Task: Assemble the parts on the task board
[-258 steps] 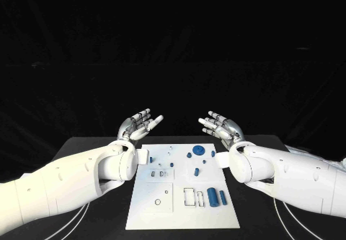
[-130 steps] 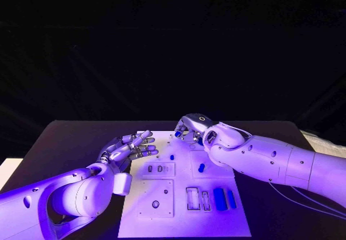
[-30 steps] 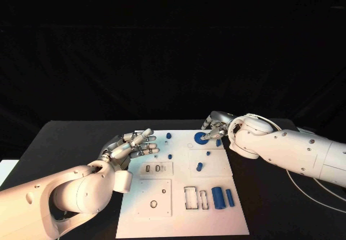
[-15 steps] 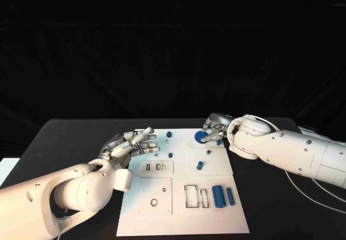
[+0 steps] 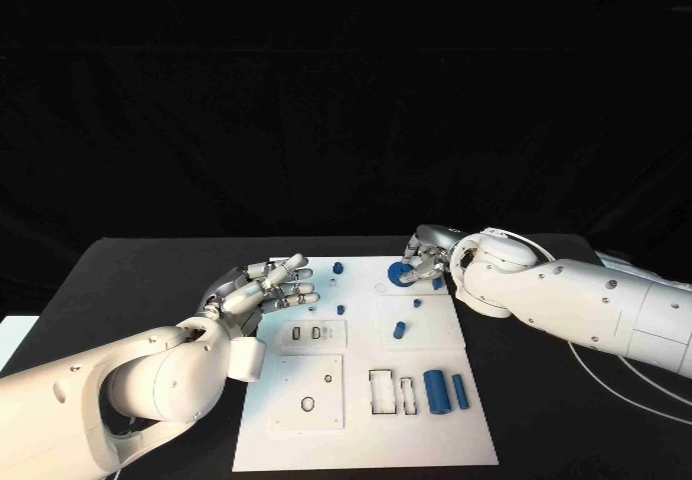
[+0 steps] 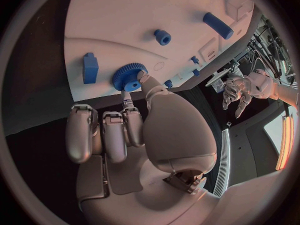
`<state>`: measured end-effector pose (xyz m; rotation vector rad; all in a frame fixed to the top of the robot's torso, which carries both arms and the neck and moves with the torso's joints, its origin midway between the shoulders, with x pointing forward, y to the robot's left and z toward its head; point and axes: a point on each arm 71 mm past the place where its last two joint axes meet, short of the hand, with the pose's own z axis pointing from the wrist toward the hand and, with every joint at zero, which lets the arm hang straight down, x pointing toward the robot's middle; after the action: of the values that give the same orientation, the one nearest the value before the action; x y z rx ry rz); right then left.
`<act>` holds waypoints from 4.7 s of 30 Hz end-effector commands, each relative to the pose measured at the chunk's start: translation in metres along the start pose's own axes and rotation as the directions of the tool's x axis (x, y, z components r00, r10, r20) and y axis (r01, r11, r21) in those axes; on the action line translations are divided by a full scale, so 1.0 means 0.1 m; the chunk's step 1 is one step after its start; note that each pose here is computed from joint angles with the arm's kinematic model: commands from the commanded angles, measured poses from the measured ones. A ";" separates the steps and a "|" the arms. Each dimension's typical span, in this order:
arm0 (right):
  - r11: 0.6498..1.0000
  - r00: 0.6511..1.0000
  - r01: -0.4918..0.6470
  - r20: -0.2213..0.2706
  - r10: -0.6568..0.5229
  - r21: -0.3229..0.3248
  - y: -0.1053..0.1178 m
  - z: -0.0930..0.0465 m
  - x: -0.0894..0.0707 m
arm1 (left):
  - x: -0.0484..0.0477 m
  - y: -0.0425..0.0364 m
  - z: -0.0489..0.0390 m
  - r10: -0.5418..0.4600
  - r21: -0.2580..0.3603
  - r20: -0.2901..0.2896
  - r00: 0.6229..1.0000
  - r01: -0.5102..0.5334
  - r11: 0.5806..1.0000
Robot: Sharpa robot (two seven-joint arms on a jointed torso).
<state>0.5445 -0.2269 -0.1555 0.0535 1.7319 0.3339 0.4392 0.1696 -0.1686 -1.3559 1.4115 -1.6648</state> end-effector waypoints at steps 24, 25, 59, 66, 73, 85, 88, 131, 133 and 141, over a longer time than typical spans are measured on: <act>0.976 0.978 0.105 0.200 -0.066 -0.190 0.80 -0.19 0.09 | -0.079 -0.022 0.025 -0.001 0.009 -0.005 1.000 0.001 1.000; 0.975 0.978 0.106 0.196 -0.067 -0.196 0.83 -0.18 0.10 | -0.080 -0.022 0.026 -0.001 0.009 -0.005 1.000 0.001 1.000; 0.961 0.987 0.136 0.117 -0.110 -0.243 1.24 0.05 0.43 | -0.063 -0.017 0.031 -0.004 0.004 -0.014 1.000 0.004 1.000; 0.960 0.987 0.127 0.126 -0.098 -0.250 1.26 0.05 0.43 | -0.061 -0.016 0.031 -0.005 0.002 -0.014 1.000 0.005 1.000; 0.956 0.985 0.101 0.160 -0.058 -0.274 1.24 -0.02 0.38 | -0.072 -0.017 0.032 -0.004 0.002 -0.012 1.000 0.004 1.000; 0.919 0.981 -0.010 0.176 0.086 -0.393 0.66 -0.33 -0.01 | -0.135 -0.037 0.011 0.001 0.006 0.001 1.000 -0.001 1.000; 0.906 0.982 -0.058 0.138 0.126 -0.419 0.42 -0.36 -0.08 | -0.147 -0.042 0.005 0.002 0.008 0.004 1.000 -0.002 1.000; 0.965 0.990 -0.112 0.059 0.130 -0.236 -0.69 -0.25 0.24 | -0.177 -0.022 0.055 0.002 0.004 0.007 1.000 -0.002 1.000; 0.965 0.990 -0.116 0.053 0.132 -0.234 -0.69 -0.24 0.25 | -0.177 -0.021 0.055 0.002 0.004 0.007 1.000 -0.002 1.000; 0.963 0.989 -0.134 0.027 0.145 -0.233 -0.65 -0.20 0.29 | -0.177 -0.020 0.057 0.002 0.004 0.008 1.000 -0.002 1.000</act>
<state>0.5297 -0.2880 -0.1936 0.0094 1.6053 0.6245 0.4510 0.1861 -0.1744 -1.3692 1.4000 -1.6315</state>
